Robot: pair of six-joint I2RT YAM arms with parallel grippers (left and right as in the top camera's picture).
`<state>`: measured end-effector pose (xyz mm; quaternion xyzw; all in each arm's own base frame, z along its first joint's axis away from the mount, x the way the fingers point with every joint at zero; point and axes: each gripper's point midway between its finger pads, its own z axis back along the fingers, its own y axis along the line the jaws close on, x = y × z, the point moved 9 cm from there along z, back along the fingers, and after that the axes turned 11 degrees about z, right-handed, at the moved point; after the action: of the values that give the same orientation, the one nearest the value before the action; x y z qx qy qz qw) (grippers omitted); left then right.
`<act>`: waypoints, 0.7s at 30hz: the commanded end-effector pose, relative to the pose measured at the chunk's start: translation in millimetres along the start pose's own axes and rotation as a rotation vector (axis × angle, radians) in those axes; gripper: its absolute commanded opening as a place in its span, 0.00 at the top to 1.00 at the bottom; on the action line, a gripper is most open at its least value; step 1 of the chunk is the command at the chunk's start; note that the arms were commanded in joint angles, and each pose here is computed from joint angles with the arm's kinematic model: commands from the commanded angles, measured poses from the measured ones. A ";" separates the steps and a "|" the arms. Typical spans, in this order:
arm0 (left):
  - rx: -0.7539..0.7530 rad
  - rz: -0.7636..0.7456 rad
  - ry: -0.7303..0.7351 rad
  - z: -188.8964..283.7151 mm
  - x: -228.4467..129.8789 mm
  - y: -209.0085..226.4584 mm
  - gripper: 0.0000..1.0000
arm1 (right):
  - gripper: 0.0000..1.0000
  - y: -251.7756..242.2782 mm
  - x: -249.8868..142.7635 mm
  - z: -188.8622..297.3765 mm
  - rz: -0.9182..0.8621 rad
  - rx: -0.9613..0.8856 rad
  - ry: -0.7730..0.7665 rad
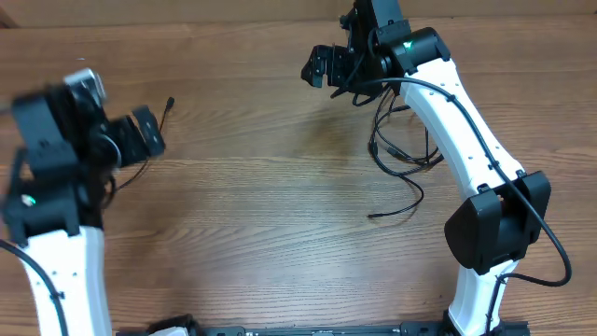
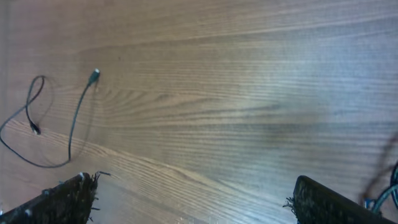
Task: Untangle cables
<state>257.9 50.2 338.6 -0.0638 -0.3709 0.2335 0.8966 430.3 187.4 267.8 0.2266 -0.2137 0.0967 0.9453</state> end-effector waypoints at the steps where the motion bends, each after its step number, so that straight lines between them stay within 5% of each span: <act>1: -0.020 -0.112 0.041 -22.9 -32.0 10.4 0.01 | 0.00 3.5 2.4 7.0 0.007 0.011 -0.012; 10: 0.025 -0.121 0.053 -84.9 -40.7 23.2 0.00 | 0.00 2.7 -0.9 7.3 0.000 0.005 0.009; 21: 0.176 -0.361 0.215 -154.0 -54.8 46.6 0.00 | 0.00 2.6 -0.7 7.0 0.000 0.005 0.008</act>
<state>312.9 65.9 194.1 -0.0061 -0.2798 0.1318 0.9510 425.9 186.3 265.3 0.2255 -0.1970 0.0952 0.9494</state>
